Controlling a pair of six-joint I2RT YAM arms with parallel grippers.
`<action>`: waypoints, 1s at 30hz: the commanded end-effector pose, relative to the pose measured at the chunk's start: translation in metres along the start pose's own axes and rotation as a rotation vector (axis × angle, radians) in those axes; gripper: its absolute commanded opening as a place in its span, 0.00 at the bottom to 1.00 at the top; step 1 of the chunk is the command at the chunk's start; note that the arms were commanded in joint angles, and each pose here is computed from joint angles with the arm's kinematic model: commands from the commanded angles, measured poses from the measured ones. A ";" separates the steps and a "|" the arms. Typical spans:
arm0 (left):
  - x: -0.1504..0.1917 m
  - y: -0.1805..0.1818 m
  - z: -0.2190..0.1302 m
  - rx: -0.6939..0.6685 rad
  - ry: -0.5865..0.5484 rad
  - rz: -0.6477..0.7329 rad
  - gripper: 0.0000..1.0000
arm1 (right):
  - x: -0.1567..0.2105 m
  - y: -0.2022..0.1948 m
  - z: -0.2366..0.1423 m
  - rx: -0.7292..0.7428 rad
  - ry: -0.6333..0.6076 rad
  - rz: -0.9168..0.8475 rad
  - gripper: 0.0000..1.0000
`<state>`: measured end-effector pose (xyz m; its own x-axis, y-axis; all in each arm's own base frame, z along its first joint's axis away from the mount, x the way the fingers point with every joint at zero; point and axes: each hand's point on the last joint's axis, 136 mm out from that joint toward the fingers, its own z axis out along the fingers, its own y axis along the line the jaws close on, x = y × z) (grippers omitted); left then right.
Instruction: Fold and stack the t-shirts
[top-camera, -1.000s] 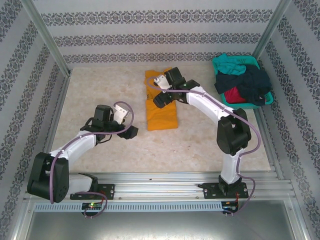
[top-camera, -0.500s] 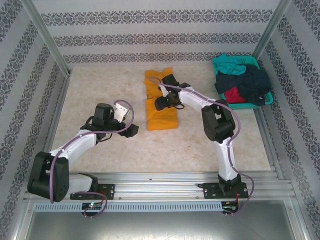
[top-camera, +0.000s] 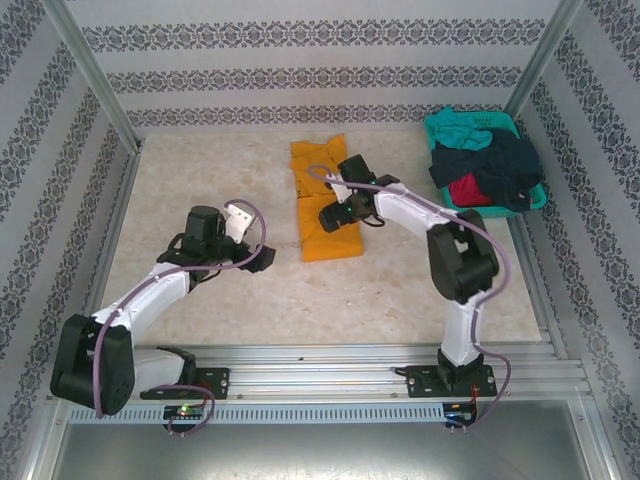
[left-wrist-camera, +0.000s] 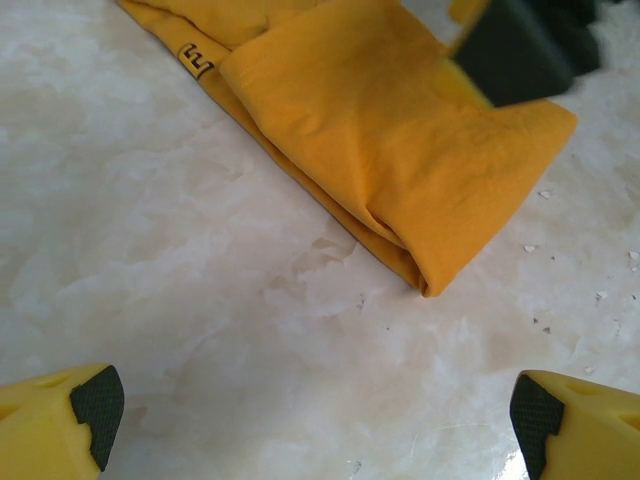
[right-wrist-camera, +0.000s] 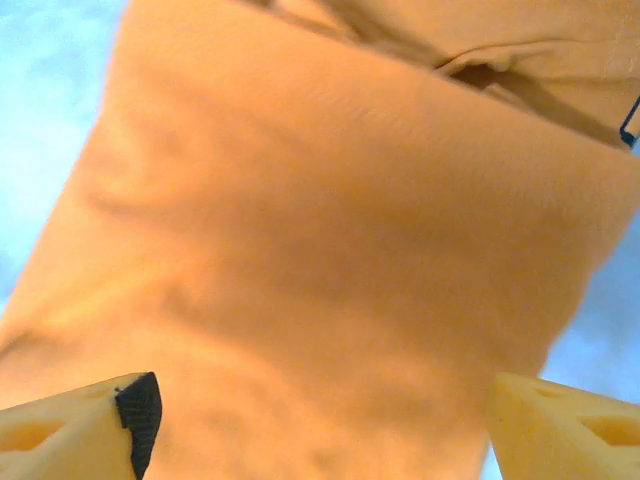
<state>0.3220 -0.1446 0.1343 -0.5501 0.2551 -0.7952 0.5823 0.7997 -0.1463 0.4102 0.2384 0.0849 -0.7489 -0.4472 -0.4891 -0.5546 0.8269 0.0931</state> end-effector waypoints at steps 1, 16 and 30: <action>0.003 -0.001 -0.007 -0.024 0.006 0.057 1.00 | 0.010 0.031 -0.033 -0.056 -0.069 -0.343 0.90; 0.008 0.005 -0.014 -0.063 0.008 0.055 1.00 | 0.066 0.067 -0.004 -0.041 0.199 -0.834 0.65; 0.010 0.014 -0.021 -0.130 -0.010 0.018 1.00 | 0.074 0.068 0.034 -0.079 0.255 -0.824 0.55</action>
<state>0.3145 -0.1244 0.1394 -0.5152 0.2840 -0.8087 0.5348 0.8438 -0.0444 0.3284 0.2687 0.0305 -0.1603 -0.9604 -0.2279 -0.9690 0.1971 -0.1490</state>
